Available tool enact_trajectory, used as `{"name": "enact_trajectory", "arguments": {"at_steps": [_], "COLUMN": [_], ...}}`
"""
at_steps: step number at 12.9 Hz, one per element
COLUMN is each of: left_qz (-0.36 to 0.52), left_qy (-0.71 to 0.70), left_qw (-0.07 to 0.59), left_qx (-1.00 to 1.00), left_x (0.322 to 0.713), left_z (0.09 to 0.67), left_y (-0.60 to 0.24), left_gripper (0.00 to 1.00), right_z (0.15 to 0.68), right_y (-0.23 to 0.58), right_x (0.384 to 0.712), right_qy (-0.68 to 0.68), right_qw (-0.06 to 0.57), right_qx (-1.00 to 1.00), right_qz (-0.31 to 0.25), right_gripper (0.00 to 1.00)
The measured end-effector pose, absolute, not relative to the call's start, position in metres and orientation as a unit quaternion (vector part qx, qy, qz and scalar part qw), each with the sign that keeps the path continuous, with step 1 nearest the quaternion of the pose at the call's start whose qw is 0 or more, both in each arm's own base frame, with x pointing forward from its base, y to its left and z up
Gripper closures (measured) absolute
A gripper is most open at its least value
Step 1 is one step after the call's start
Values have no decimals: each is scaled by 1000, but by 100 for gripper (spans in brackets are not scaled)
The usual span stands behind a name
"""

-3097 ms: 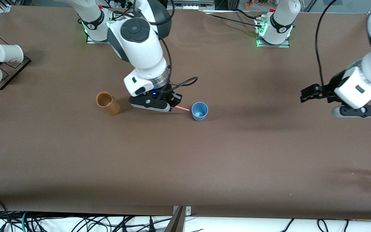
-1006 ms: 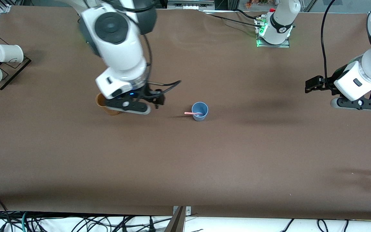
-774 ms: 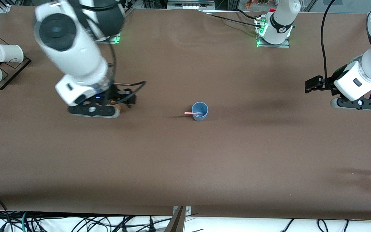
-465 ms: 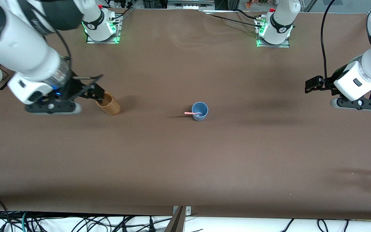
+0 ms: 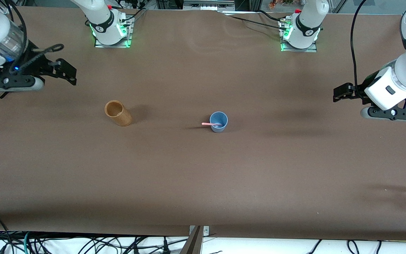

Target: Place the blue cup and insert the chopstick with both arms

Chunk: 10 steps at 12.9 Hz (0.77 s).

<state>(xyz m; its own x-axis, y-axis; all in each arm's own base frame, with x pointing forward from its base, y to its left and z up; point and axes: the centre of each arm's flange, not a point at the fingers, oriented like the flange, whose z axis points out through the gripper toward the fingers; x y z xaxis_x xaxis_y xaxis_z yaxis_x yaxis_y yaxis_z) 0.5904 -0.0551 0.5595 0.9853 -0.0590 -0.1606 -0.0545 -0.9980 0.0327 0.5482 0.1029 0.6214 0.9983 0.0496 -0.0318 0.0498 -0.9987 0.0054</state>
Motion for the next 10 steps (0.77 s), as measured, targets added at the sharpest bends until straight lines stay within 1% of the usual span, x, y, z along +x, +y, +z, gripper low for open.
{"name": "enact_trajectory", "arguments": {"at_steps": [3,10], "left_qz": [-81,-81], "left_qy": [-29,-29], "left_qw": [14,14], "left_qx": [996,996], "left_x": [590,590], "left_z": [560,560], "left_y": [-55,-56], "left_gripper": [0,0], "right_z": [616,610], "right_y": [83,79], "right_x": [549,559], "right_qy": [29,25], "right_qw": [3,2], "right_qx": [999,1000], "right_qz": [-21,-16], "right_gripper": [0,0]}}
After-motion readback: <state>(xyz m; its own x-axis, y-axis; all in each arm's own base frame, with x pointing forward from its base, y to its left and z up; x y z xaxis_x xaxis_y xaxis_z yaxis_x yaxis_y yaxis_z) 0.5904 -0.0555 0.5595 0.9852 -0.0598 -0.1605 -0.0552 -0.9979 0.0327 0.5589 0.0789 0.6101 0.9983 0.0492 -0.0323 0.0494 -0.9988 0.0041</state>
